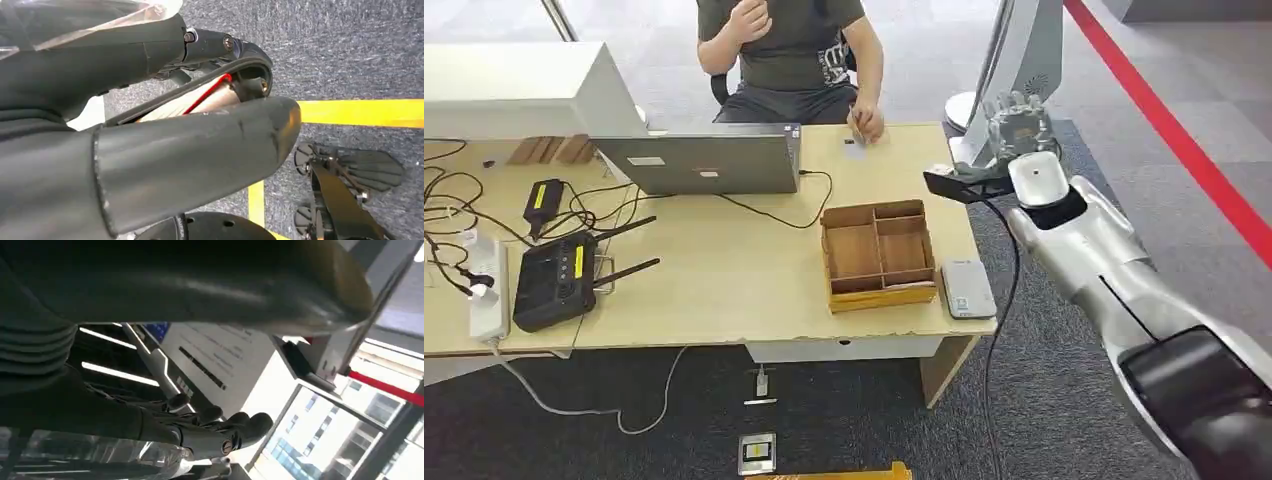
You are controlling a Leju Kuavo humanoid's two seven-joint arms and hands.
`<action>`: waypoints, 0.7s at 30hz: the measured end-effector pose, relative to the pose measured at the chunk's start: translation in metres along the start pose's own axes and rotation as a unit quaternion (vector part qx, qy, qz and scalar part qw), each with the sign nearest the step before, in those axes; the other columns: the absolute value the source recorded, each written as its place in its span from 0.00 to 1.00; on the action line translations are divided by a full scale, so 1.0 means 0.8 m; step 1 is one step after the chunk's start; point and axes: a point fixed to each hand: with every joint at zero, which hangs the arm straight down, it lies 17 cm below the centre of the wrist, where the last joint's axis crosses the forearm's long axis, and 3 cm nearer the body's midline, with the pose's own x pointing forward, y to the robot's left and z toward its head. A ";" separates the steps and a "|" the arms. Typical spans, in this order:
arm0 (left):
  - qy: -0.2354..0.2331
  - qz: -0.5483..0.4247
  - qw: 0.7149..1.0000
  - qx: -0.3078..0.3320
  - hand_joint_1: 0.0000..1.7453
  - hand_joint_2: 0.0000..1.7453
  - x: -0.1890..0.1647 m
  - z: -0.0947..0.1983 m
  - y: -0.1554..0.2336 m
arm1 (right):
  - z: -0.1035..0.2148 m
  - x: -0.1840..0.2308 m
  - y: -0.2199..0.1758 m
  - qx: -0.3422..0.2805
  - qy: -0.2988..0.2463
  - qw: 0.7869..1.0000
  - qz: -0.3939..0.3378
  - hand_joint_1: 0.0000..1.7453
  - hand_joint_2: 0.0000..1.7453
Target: Pass the card to the sensor for recognition and then transmit it.
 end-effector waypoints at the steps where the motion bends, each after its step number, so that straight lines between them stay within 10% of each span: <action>1: 0.000 0.000 1.000 0.000 0.00 0.00 0.000 0.000 0.000 | 0.004 -0.024 0.023 0.011 0.012 1.000 0.002 0.00 0.00; 10: 0.001 0.014 1.000 0.008 0.00 0.00 0.000 -0.001 0.004 | 0.086 -0.210 0.188 0.091 0.126 0.988 -0.022 0.00 0.00; 21: 0.001 0.028 0.999 0.020 0.00 0.00 0.003 -0.001 0.006 | 0.167 -0.304 0.286 0.046 0.194 0.967 -0.156 0.00 0.00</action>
